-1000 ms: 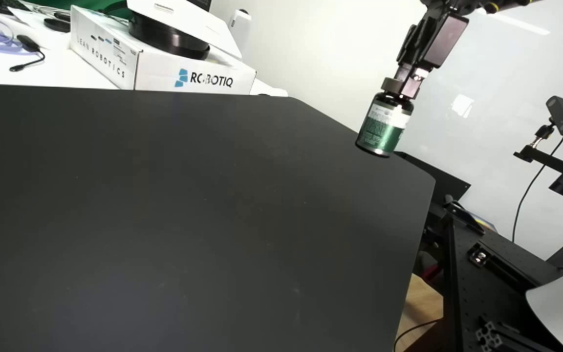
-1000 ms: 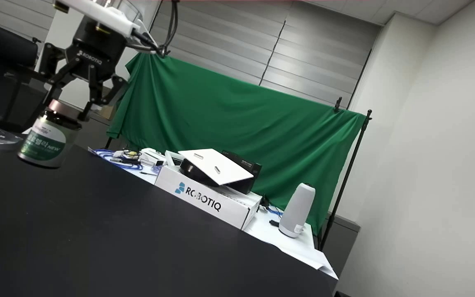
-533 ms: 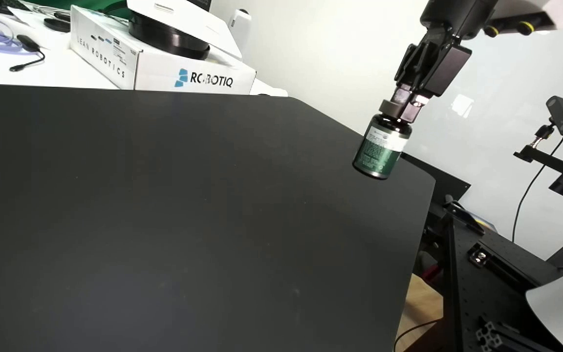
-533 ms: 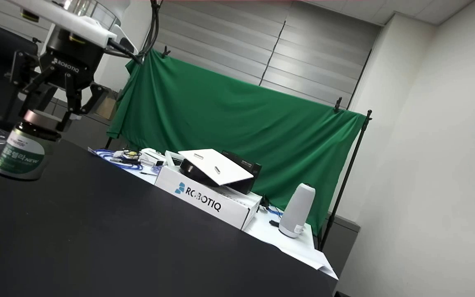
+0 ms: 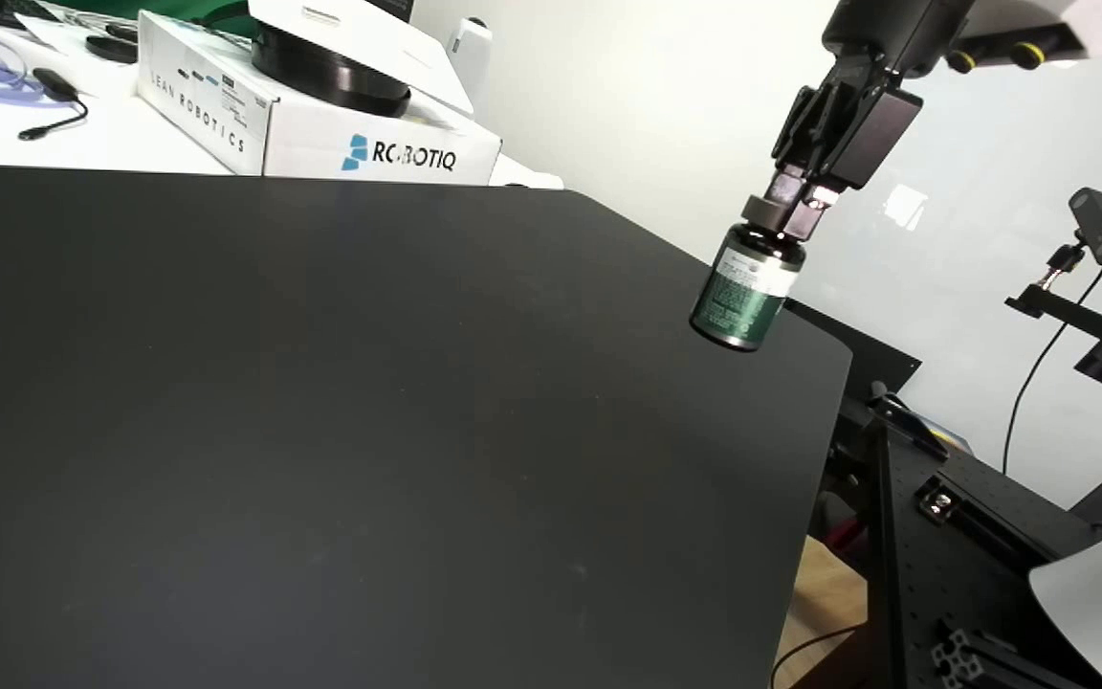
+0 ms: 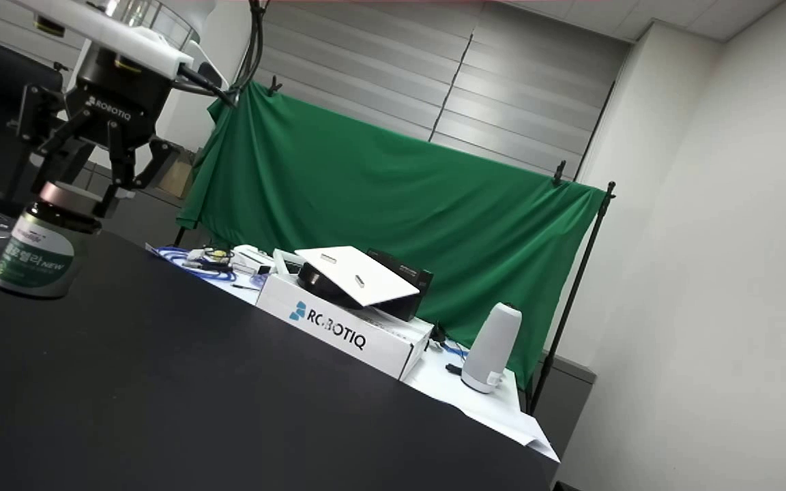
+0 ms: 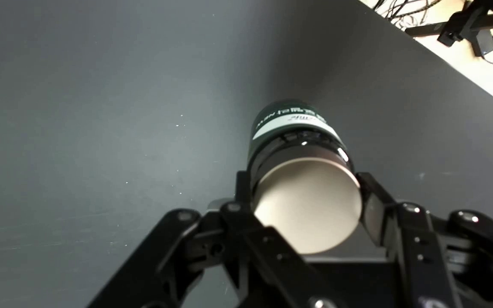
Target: Pick the bottle and move it down the table
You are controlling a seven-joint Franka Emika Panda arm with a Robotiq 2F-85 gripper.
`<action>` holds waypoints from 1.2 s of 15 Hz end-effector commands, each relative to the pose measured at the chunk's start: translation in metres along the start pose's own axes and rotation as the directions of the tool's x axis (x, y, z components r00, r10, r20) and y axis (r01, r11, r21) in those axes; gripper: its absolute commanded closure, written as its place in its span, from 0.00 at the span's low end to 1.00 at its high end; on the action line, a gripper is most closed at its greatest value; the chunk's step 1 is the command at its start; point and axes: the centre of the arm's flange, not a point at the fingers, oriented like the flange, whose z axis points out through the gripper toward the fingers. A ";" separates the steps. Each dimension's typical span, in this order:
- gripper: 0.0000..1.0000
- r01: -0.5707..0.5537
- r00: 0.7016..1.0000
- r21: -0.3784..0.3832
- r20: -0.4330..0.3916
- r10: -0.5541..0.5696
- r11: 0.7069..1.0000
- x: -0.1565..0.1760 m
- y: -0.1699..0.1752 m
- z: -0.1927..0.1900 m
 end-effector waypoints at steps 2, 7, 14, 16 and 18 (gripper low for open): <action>0.64 -0.021 0.998 -0.057 -0.061 0.018 0.998 -0.001 0.001 0.016; 0.64 -0.023 0.990 -0.078 -0.142 0.012 0.997 0.003 0.007 0.046; 0.64 -0.024 0.991 -0.079 -0.131 0.013 0.997 0.002 0.010 0.087; 0.64 -0.032 0.990 -0.090 -0.140 0.020 0.995 0.002 0.011 0.095; 0.64 -0.034 0.990 -0.092 -0.139 0.021 0.995 0.002 0.013 0.101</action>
